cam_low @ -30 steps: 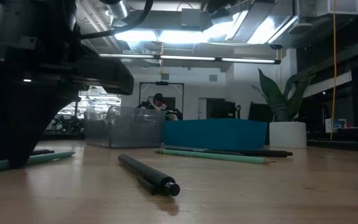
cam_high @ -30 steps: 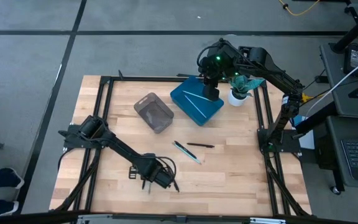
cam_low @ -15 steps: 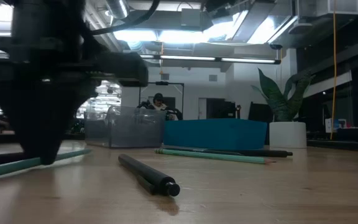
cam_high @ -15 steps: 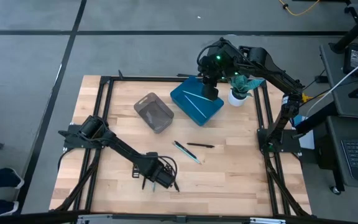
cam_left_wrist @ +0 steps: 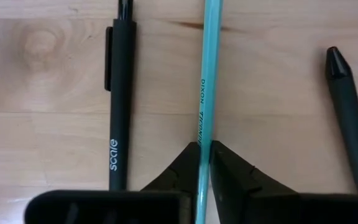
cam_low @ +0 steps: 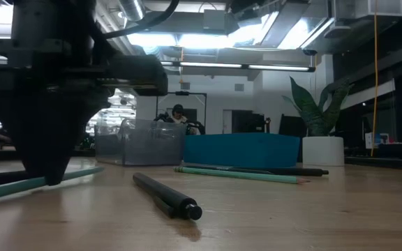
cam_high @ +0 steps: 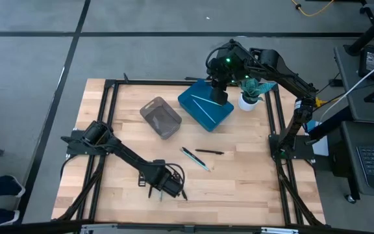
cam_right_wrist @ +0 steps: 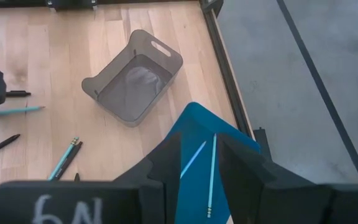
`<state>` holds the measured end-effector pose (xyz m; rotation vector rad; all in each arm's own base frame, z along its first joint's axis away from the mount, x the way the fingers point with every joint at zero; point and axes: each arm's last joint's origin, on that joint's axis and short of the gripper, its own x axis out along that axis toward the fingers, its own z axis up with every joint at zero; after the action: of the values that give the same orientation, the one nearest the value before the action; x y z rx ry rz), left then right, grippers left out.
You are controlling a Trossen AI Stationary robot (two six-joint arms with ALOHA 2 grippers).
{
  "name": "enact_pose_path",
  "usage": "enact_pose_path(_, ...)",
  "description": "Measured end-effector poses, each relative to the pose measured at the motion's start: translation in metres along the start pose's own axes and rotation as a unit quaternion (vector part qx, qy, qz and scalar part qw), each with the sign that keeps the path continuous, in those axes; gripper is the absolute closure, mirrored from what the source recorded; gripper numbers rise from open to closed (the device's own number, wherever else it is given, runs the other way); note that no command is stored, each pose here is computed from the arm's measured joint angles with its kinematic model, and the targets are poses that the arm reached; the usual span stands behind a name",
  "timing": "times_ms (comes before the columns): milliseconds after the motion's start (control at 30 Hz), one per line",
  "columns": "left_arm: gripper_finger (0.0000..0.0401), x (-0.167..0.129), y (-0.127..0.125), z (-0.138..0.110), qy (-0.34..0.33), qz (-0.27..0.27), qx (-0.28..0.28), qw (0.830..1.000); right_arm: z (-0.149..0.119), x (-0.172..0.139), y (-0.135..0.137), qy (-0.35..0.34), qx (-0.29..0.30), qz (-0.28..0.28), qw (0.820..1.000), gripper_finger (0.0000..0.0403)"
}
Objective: Sort pens & pencils
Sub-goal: Put the light blue pencil into the blue bin
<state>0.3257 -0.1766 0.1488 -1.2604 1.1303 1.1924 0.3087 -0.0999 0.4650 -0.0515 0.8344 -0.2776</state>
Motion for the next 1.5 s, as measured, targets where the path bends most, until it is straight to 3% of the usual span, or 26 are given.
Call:
enact_pose_path(433,0.0365,0.000,-0.004,-0.001,0.000,-0.024,0.004,1.000,0.000,0.000,0.000,0.000,0.001,0.000,1.000,0.0299)
enact_pose_path(1133,0.0376,-0.030,-0.017,-0.004,-0.048,-0.055,0.010,0.997,0.000,0.000,0.000,0.000,0.000,0.000,1.000,0.0299)
enact_pose_path(1500,0.0368,-0.055,-0.017,-0.001,-0.091,-0.031,0.020,0.995,-0.005,0.001,-0.026,0.007,0.028,-0.029,0.999,0.0299)
